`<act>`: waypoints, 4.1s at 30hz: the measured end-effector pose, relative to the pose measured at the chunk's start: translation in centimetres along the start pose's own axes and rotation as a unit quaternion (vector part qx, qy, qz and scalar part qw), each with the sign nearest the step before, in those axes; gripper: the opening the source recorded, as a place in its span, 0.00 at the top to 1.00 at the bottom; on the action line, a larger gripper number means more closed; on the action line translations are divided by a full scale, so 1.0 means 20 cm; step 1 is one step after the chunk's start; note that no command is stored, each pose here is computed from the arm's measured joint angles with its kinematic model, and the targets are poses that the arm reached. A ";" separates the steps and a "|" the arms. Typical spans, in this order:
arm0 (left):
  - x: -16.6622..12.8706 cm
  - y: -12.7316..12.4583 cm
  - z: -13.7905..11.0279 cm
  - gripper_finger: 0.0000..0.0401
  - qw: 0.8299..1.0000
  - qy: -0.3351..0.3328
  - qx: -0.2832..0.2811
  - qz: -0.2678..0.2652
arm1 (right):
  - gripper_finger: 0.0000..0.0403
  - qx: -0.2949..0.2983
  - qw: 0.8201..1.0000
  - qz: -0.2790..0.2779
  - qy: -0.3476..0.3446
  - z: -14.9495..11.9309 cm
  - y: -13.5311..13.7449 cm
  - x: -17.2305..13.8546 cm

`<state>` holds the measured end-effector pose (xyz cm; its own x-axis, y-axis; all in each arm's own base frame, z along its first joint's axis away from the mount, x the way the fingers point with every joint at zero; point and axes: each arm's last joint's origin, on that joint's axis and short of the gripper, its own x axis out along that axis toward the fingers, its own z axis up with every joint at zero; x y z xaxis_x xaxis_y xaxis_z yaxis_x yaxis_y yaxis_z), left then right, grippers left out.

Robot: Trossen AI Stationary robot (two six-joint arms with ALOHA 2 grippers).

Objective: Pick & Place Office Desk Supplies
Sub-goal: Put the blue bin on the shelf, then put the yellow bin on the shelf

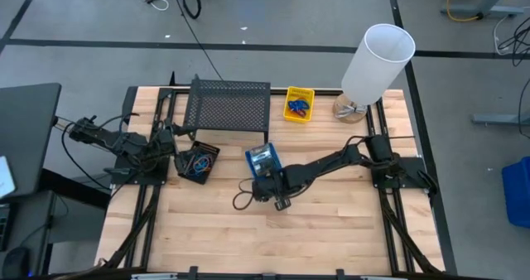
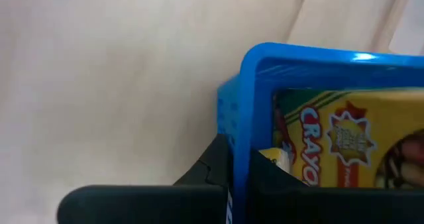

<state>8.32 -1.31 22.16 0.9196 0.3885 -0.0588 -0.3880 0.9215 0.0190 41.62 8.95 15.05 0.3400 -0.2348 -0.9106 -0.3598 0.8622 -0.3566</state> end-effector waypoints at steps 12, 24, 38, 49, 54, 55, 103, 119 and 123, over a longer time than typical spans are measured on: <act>0.00 0.00 0.00 0.17 1.000 0.003 -0.005 -0.010 | 1.00 0.001 0.998 -0.068 0.004 0.15 0.03 -0.28; 0.00 -0.01 0.00 0.17 1.000 0.004 -0.004 -0.019 | 1.00 -0.001 0.994 -0.103 0.032 0.16 -0.25 -0.50; 0.00 -0.01 0.00 0.17 1.000 0.004 -0.004 -0.023 | 1.00 0.030 0.996 -0.075 0.023 -0.01 -0.82 -0.46; 0.00 -0.01 0.00 0.17 1.000 0.004 -0.002 -0.025 | 1.00 0.108 0.992 -0.024 -0.059 -0.15 -1.12 -0.42; 0.00 -0.01 0.00 0.17 1.000 0.004 -0.002 -0.024 | 1.00 0.110 0.991 -0.025 -0.077 -0.15 -1.15 -0.42; 0.00 -0.01 0.00 0.17 1.000 0.004 -0.002 -0.025 | 1.00 0.109 0.990 -0.020 -0.082 -0.14 -1.15 -0.42; 0.00 -0.01 -0.01 0.17 1.000 0.007 -0.002 -0.024 | 0.57 0.035 0.993 -0.101 -0.050 0.03 -0.98 -0.33; 0.00 -0.01 -0.01 0.17 1.000 0.009 0.000 -0.024 | 0.57 0.025 0.972 -0.203 -0.119 0.07 -0.81 -0.87; 0.00 -0.01 -0.01 0.17 1.000 0.009 0.000 -0.025 | 0.57 0.055 0.971 -0.194 -0.125 0.01 -0.78 -1.02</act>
<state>8.36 -1.44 21.98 0.9364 0.3425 -0.0770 -0.3423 0.9395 0.0159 40.40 0.32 39.19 0.6371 -0.4472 -0.6278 -0.0718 0.7765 -0.6260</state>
